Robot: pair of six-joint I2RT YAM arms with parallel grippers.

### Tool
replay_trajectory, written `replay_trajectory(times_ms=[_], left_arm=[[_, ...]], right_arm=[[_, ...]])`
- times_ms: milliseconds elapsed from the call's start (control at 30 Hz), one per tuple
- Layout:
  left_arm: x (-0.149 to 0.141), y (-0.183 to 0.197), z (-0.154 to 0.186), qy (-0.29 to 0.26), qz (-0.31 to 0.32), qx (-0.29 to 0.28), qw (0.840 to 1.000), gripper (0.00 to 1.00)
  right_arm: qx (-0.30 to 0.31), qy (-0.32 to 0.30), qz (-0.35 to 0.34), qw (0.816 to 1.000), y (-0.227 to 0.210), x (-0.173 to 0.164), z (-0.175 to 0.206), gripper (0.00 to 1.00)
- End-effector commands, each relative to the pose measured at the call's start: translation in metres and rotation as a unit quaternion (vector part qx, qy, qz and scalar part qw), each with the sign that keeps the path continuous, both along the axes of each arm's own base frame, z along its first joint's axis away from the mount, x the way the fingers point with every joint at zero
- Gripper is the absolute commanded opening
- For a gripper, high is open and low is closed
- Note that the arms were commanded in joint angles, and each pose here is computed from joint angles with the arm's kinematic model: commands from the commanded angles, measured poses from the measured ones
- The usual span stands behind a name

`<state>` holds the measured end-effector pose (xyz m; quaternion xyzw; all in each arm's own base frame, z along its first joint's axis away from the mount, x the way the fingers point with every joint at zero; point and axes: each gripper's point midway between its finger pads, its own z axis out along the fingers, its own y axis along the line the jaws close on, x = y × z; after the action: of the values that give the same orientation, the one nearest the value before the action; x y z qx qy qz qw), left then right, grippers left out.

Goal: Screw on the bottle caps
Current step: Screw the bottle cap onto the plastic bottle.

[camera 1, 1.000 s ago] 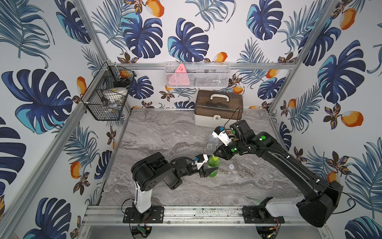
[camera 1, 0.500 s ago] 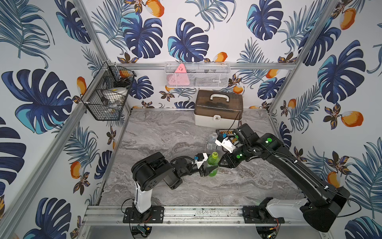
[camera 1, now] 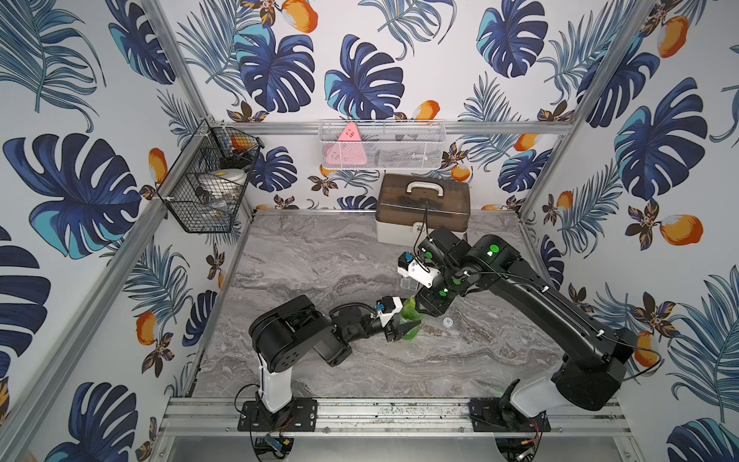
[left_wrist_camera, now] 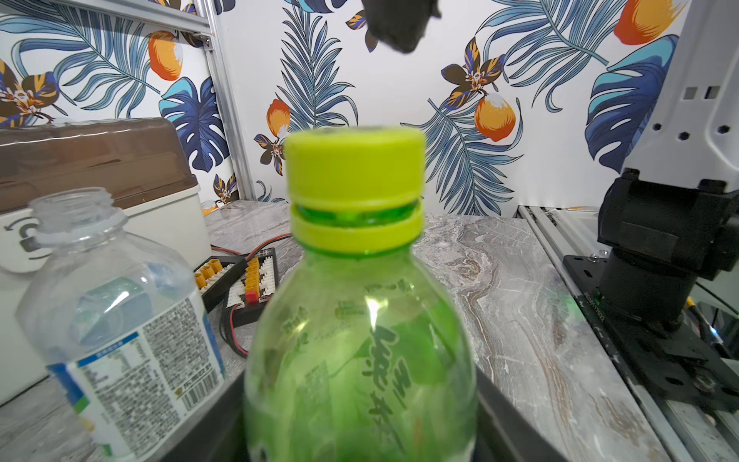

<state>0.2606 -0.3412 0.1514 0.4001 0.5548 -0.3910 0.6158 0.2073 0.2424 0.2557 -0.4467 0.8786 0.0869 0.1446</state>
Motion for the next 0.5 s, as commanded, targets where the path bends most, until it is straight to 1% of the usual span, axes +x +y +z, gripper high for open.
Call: replay_trajectory(times_ms=[0,100,200,267,333,367,467], left_arm=[[0.004,0.002,0.002,-0.021,0.012,0.012,1.000,0.67],[0.007,0.002,0.006,-0.030,0.022,0.022,0.999,0.66],[0.016,0.005,0.017,-0.051,0.041,0.038,0.997,0.67],[0.026,0.008,0.029,-0.053,0.048,0.051,0.996,0.67],[0.032,0.010,0.037,-0.064,0.051,0.076,0.994,0.67],[0.034,0.012,0.040,-0.068,0.054,0.086,0.993,0.67],[0.040,0.023,0.046,-0.068,0.058,0.116,0.989,0.67]], right_arm=[[-0.033,-0.023,-0.009,0.999,-0.004,0.009,-0.002,0.52],[-0.031,-0.035,-0.026,0.999,-0.001,0.017,-0.001,0.52],[-0.007,-0.049,-0.056,0.997,0.006,0.026,0.011,0.52],[0.031,-0.052,-0.066,0.996,0.013,0.027,0.025,0.52],[0.085,-0.076,-0.076,0.991,0.015,0.031,0.046,0.54],[0.104,-0.095,-0.080,0.987,0.013,0.034,0.058,0.55],[0.162,-0.173,-0.080,0.968,0.001,0.034,0.094,0.73]])
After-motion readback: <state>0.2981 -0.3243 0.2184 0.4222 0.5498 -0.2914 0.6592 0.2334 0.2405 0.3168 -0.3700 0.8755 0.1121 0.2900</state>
